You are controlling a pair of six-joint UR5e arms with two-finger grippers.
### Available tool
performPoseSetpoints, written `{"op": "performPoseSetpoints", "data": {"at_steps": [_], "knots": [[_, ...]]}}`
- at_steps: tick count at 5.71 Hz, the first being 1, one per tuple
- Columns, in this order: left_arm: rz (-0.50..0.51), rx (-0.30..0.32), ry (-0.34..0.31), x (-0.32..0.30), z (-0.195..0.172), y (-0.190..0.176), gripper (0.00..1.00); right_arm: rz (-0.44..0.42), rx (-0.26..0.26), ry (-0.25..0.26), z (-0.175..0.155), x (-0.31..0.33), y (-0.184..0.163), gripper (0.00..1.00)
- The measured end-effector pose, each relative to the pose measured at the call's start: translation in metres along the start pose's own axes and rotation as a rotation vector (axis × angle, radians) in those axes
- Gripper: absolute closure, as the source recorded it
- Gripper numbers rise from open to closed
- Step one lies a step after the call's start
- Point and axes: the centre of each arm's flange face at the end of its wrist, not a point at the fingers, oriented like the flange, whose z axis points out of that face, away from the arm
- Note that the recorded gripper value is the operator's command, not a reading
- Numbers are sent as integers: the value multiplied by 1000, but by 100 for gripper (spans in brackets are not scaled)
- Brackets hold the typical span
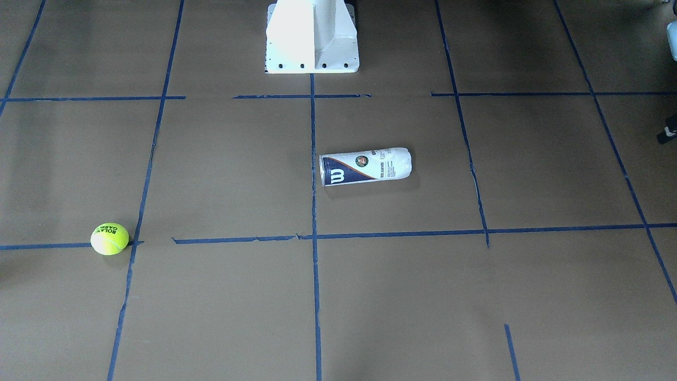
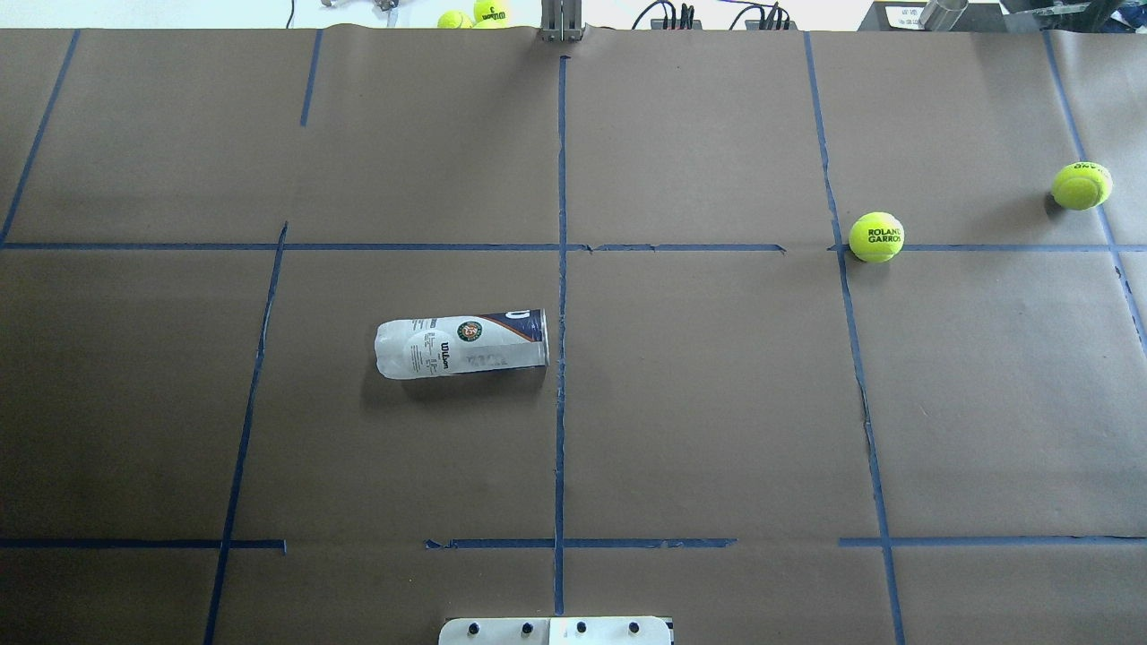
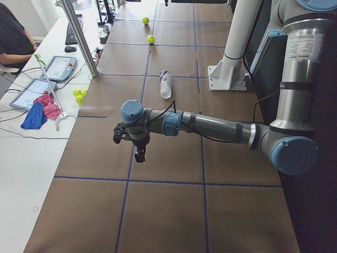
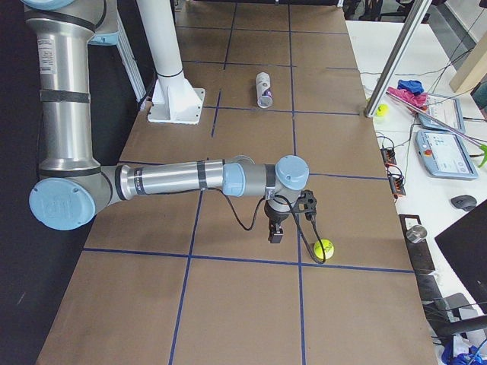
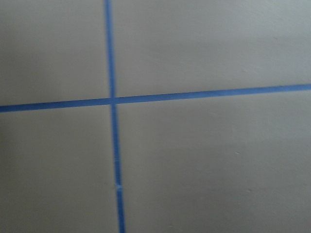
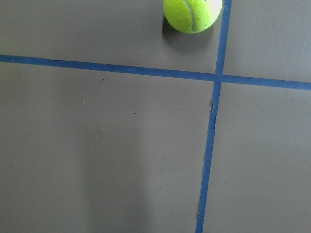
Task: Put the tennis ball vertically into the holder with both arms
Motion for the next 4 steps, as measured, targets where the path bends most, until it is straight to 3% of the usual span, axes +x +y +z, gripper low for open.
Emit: {"op": "performPoseSetpoints", "data": {"at_steps": [4], "knots": [[361,21,70,208,6,-65,3,-5,-4,0,2,-4,-2,0]]}}
